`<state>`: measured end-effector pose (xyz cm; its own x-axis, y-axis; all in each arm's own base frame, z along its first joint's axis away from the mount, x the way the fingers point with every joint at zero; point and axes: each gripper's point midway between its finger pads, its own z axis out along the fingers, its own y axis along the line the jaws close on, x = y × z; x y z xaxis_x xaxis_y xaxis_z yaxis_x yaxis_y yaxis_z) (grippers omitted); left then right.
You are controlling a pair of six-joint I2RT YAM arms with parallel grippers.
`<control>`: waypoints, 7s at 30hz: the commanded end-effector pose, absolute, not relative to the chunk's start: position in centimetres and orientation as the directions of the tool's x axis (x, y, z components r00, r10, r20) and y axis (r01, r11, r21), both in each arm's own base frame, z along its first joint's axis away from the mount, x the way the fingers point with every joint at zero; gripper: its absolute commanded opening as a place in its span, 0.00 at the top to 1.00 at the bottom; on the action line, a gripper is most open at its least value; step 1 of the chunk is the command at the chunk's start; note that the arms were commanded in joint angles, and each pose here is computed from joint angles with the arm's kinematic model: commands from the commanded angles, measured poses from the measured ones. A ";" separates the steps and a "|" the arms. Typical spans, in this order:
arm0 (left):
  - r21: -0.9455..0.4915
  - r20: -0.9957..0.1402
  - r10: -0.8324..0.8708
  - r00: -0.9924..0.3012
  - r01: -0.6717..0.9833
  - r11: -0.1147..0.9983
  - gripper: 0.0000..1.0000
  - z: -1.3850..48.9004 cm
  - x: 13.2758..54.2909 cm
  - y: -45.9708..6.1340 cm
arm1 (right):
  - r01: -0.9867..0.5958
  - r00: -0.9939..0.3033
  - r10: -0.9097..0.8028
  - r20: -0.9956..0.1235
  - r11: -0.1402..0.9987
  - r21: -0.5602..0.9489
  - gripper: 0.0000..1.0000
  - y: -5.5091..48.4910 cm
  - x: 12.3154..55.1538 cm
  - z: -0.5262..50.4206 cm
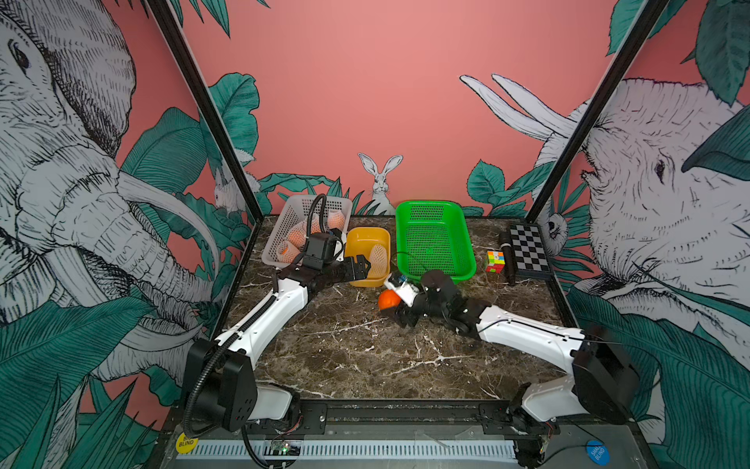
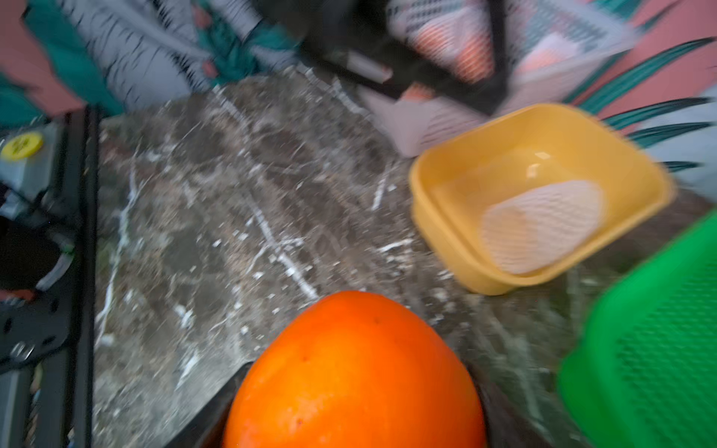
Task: Remove foam nets from oranges
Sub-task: Pick up the orange from the center of the board, then place the orange in the basket, then pick up the orange from the basket.
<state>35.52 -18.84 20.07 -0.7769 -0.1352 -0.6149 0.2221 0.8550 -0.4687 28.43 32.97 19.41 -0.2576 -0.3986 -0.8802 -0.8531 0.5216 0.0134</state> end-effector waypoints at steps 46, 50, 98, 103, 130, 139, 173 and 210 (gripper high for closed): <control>-0.468 -0.655 -0.149 -0.741 0.242 0.850 0.04 21.7 40.2 -20.1 | -0.309 -0.604 0.171 -0.778 0.850 0.426 0.18 26.0 66.9 11.5; -0.460 -0.637 -0.145 -0.757 0.222 0.860 0.04 21.5 40.1 -19.9 | -0.308 -0.602 0.170 -0.780 0.852 0.423 0.15 26.0 67.1 11.1; -0.470 -0.607 -0.124 -0.785 0.229 0.853 0.03 18.4 38.8 -19.8 | -0.269 -0.669 0.116 -0.734 0.883 0.385 0.56 25.9 61.6 11.4; -0.485 -0.596 -0.121 -0.794 0.235 0.843 0.03 18.0 39.0 -20.3 | -0.280 -0.669 0.109 -0.735 0.879 0.385 0.58 26.4 62.7 10.6; -0.248 -0.611 -0.068 -0.789 0.109 0.963 0.03 20.2 39.5 -13.1 | -0.363 -0.596 0.064 -0.800 0.868 0.340 0.24 26.7 57.5 18.6; -0.142 -0.537 -0.108 -0.836 -0.037 0.989 0.01 19.9 41.3 -6.3 | -0.385 -0.633 -0.012 -0.774 0.872 0.302 0.15 26.4 48.3 18.2; -0.138 -0.357 -0.233 -0.905 -0.196 0.971 0.05 11.1 47.4 -3.1 | -0.523 -0.649 -0.100 -0.754 0.779 0.347 0.10 29.5 44.6 19.7; -0.043 -0.358 -0.152 -0.921 -0.146 0.988 0.18 7.1 52.1 -3.6 | -0.507 -0.675 -0.064 -0.735 0.763 0.400 0.11 29.6 46.2 18.6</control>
<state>52.31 -3.68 7.43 -0.9082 -0.1898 -0.3730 -0.1654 0.9815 -0.0965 45.38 29.28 16.89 -0.7035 -0.0879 -0.7052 -0.4902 0.7785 0.3919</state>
